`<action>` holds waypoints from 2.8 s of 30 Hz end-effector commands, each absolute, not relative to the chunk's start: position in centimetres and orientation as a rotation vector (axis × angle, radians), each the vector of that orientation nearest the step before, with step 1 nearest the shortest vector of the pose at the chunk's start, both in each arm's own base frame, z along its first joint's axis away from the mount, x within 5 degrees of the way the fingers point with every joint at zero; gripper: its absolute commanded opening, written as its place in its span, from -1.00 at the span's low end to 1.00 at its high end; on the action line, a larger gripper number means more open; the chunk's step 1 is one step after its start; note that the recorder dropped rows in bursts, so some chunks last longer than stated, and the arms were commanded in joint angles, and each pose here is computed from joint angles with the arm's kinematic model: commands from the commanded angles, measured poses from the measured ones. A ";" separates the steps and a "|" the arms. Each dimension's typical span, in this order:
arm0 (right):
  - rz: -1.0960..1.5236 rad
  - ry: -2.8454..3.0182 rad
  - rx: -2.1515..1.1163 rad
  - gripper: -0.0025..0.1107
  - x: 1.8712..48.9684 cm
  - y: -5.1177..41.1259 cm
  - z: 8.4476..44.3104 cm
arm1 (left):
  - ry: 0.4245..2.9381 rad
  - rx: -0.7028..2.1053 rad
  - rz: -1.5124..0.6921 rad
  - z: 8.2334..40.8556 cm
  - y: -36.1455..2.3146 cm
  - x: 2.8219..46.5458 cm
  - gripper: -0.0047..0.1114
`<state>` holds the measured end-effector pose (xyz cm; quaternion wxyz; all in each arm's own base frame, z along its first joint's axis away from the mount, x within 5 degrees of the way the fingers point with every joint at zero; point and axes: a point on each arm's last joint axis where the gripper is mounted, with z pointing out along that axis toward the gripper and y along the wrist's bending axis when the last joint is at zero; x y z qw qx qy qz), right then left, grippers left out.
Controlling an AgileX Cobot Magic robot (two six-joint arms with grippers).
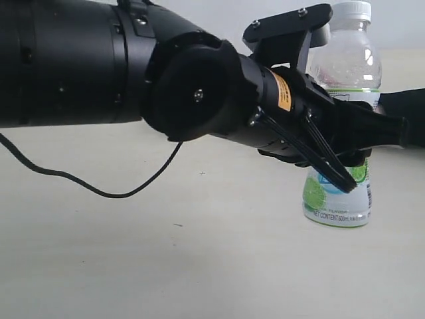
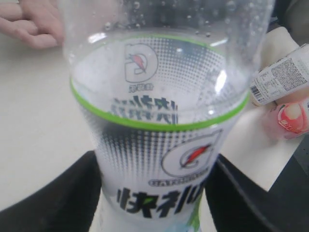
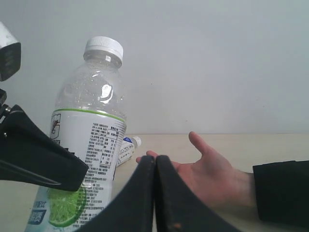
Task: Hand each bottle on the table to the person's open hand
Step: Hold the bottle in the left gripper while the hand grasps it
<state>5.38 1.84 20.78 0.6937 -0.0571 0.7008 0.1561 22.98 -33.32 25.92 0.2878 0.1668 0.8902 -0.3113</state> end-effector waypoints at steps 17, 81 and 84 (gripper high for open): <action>0.338 1.559 -0.130 -0.96 5.4 1.8 20.7 | 2.353 0.441 -0.851 26.2 -33.5 23.0 -0.92; 0.337 1.558 -0.130 -0.96 5.4 1.8 20.7 | 2.380 -0.628 -1.145 19.7 -37.8 37.3 -0.92; 0.337 1.558 -0.130 -0.96 5.4 1.8 20.7 | 2.369 -0.651 -1.153 18.9 -37.8 37.7 -0.92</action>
